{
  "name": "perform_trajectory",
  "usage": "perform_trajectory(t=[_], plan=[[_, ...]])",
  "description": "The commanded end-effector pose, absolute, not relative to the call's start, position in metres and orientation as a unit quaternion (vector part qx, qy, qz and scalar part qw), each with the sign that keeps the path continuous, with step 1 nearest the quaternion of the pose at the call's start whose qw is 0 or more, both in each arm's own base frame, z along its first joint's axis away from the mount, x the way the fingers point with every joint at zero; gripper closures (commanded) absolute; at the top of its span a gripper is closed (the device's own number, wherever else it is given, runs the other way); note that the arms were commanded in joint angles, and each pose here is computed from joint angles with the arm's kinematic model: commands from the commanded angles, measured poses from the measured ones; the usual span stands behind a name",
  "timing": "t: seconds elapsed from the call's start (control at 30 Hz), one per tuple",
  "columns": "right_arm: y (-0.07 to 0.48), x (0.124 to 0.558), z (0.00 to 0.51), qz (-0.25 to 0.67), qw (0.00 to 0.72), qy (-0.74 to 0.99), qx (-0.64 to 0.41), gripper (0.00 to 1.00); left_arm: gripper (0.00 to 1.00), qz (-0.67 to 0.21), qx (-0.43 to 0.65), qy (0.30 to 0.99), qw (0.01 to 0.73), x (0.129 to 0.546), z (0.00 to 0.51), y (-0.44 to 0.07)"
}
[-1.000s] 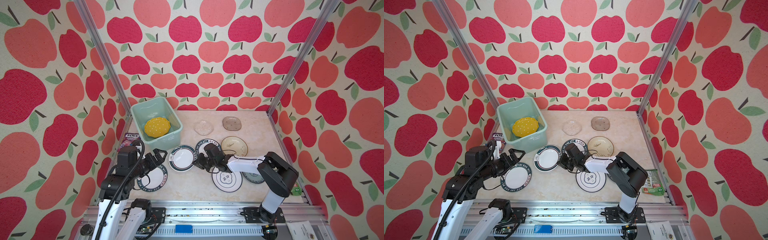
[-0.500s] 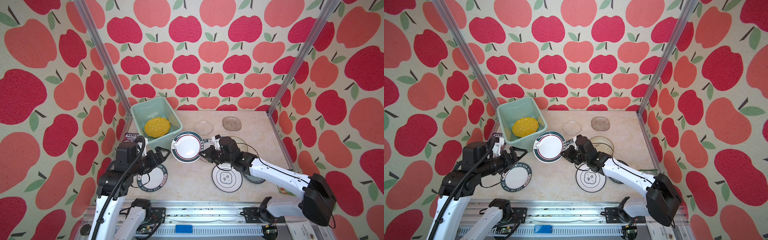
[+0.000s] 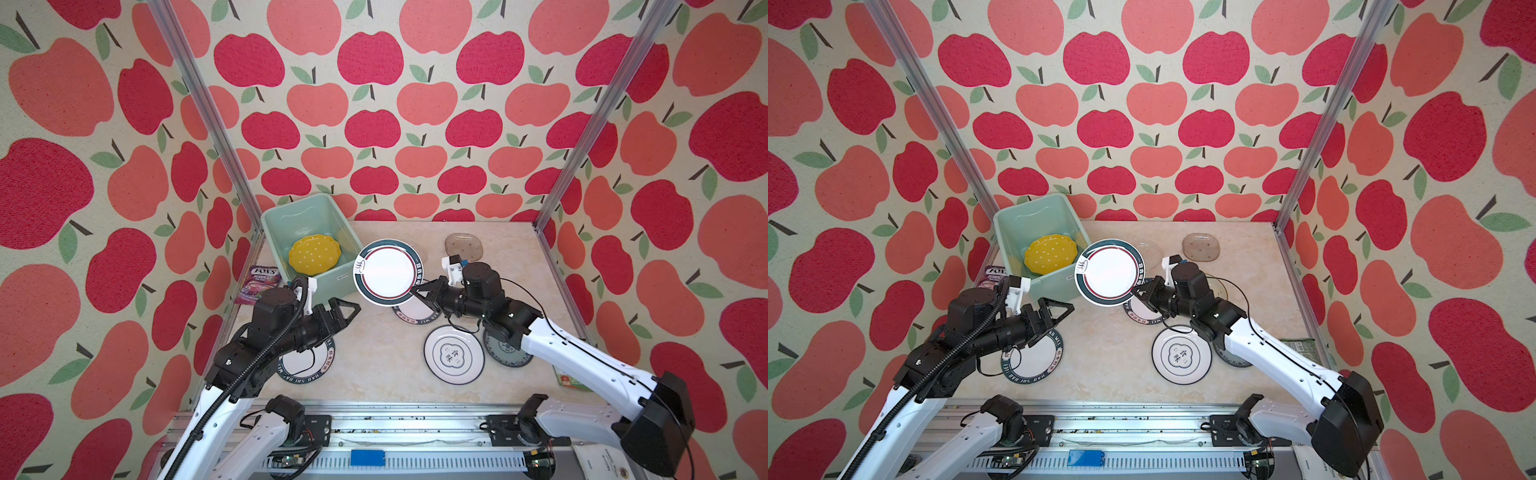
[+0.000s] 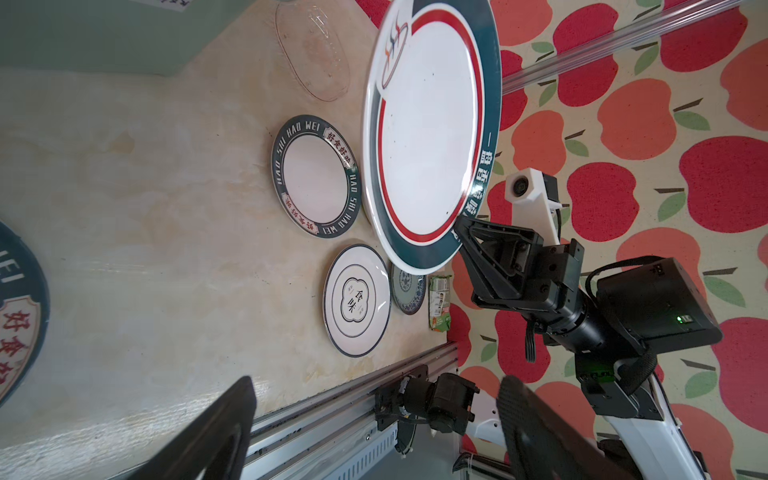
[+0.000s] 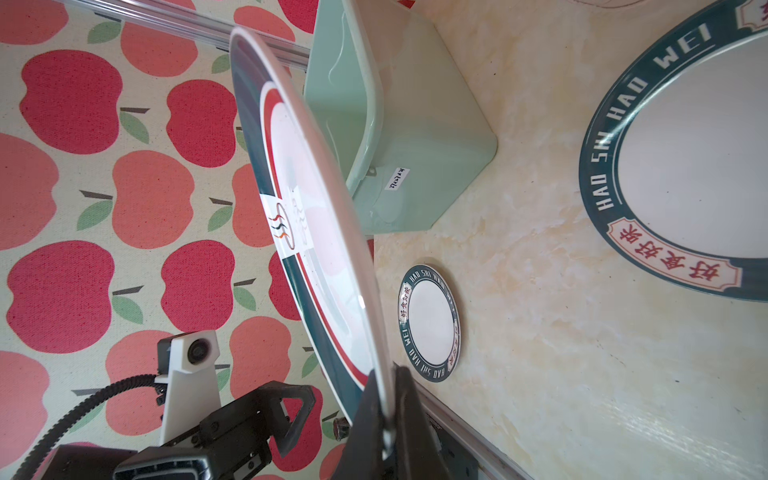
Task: Place the plates into the plastic bin on the countertop
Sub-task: 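Lift the plate upright with the right gripper while the left gripper reaches to its rim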
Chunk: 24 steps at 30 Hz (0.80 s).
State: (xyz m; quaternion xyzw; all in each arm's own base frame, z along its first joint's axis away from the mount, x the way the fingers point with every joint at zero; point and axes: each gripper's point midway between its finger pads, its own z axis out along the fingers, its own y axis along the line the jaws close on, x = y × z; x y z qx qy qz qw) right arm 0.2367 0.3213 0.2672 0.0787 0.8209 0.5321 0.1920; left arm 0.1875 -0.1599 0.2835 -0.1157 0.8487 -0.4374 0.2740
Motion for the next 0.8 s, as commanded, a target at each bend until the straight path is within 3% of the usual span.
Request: perform_trajectory(t=[0.0, 0.77], plan=[[0.335, 0.238, 0.307, 0.58, 0.205, 0.787, 0.049, 1.0, 0.08, -0.459, -0.144, 0.815, 0.324, 0.207, 0.301, -0.162], [0.366, 0.223, 0.323, 0.643, 0.161, 0.747, 0.055, 1.0, 0.37, -0.514, -0.212, 0.717, 0.421, 0.247, 0.311, -0.169]])
